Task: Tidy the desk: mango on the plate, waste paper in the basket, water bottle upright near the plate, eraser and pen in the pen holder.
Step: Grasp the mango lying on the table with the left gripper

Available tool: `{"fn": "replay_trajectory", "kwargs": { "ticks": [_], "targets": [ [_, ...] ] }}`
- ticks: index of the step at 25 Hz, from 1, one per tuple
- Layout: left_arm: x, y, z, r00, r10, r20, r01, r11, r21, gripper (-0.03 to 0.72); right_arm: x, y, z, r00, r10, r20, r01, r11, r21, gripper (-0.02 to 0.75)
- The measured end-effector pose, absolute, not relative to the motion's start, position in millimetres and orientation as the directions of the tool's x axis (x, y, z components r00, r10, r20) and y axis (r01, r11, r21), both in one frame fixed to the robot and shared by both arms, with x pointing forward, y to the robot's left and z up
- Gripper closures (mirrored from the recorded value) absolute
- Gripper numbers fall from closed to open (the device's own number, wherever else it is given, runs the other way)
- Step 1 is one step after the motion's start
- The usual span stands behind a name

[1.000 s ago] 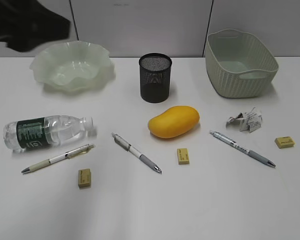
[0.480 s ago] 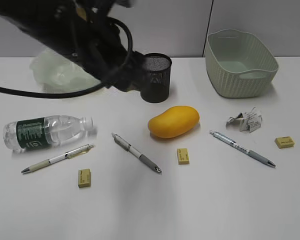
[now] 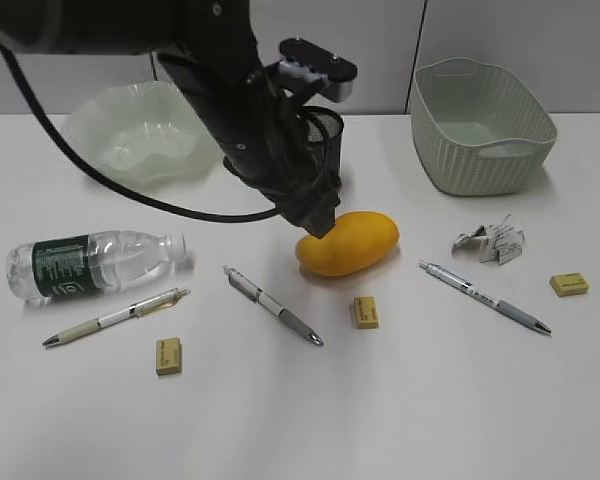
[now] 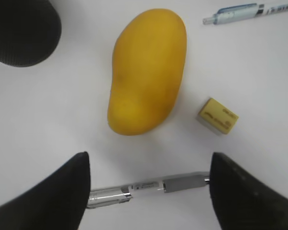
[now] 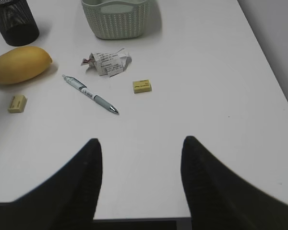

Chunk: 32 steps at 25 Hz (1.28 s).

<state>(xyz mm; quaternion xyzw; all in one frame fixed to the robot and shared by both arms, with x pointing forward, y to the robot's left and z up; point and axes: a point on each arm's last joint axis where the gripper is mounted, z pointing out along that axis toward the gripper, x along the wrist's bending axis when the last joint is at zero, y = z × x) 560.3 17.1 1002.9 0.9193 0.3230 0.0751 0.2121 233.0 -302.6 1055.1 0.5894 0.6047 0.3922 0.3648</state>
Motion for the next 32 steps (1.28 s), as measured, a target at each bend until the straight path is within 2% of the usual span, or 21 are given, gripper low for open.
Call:
{"fn": "replay_trajectory", "kwargs": {
  "ticks": [3,12,24,32],
  "targets": [
    [571,8,986,0.789,0.614,-0.008,0.568,-0.725,0.389,0.084,233,-303,1055,-0.039,0.999,0.021,0.427,-0.002,0.904,0.312],
    [589,-8,944,0.810,0.586,-0.011,0.555,-0.760,0.338,0.074,233,-303,1055,-0.039,0.999,0.021,0.427,-0.002,0.904,0.312],
    [603,-19,895,0.807,0.591,0.008,0.549,-0.754,0.360,0.076,233,-303,1055,-0.039,0.999,0.021,0.427,-0.002,0.904,0.312],
    [607,-22,894,0.802,0.596,0.023,0.537,-0.739,0.407,0.129,233,-303,1055,-0.039,0.999,0.021,0.427,-0.002,0.904,0.312]
  ]
}}
